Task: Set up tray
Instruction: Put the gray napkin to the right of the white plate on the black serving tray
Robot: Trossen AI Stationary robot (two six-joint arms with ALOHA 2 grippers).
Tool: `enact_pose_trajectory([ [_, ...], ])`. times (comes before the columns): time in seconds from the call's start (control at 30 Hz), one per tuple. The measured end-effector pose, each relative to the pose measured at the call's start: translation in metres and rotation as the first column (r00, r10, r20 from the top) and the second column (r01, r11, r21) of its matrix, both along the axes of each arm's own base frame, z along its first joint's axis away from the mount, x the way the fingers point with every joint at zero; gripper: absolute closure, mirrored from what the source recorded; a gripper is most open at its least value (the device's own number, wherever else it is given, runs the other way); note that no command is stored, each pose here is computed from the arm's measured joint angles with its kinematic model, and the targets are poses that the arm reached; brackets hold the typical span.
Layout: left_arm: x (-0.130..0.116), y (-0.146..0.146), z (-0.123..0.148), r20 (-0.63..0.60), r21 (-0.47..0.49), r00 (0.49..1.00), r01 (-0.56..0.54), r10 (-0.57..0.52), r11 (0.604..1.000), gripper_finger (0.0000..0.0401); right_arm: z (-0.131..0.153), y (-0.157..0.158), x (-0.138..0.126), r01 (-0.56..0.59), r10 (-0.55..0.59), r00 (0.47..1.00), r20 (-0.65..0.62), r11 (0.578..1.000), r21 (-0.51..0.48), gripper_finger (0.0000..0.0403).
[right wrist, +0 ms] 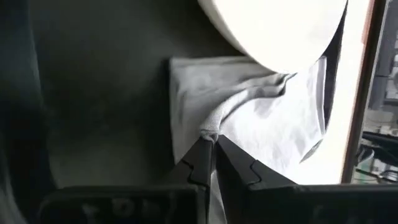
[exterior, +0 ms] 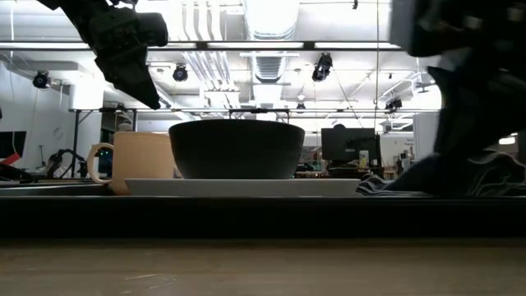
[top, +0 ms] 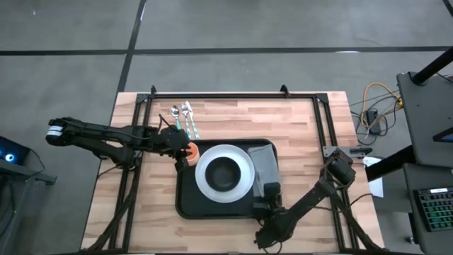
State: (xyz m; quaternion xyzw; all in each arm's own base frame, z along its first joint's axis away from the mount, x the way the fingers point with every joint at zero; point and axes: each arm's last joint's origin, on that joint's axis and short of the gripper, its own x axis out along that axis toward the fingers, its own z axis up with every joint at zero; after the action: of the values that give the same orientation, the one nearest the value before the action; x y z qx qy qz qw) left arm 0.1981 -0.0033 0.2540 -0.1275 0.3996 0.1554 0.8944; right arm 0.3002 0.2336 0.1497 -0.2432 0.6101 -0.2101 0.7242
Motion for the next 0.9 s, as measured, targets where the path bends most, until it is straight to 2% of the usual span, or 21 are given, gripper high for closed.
enact_pose_trajectory([
  [0.27, -0.002, 0.000, -0.001, -0.022, 0.001, 1.000, 0.000, 0.000, 1.000, 0.0299, -0.010, -0.005, 0.020, -0.036, 0.035, 0.999, 0.016, 0.993, 0.111, 0.0394],
  [0.5, -0.002, 0.000, -0.002, -0.031, 0.002, 1.000, -0.001, 0.001, 1.000, 0.0299, -0.011, -0.005, 0.021, -0.047, 0.044, 0.999, 0.022, 0.991, 0.125, 0.0394],
  [0.6, -0.002, 0.000, -0.002, -0.030, 0.002, 1.000, -0.001, 0.001, 1.000, 0.0299, -0.015, -0.003, 0.022, -0.066, 0.066, 0.998, 0.006, 0.982, 0.175, 0.0392],
  [0.73, -0.002, 0.000, -0.002, -0.029, 0.000, 1.000, -0.003, 0.003, 1.000, 0.0299, -0.016, 0.000, 0.022, -0.084, 0.095, 0.995, -0.034, 0.966, 0.243, 0.0366],
  [0.9, -0.002, 0.000, -0.002, -0.023, 0.000, 1.000, -0.004, 0.004, 1.000, 0.0299, -0.015, 0.000, 0.022, -0.088, 0.100, 0.994, -0.040, 0.967, 0.239, 0.0308],
])
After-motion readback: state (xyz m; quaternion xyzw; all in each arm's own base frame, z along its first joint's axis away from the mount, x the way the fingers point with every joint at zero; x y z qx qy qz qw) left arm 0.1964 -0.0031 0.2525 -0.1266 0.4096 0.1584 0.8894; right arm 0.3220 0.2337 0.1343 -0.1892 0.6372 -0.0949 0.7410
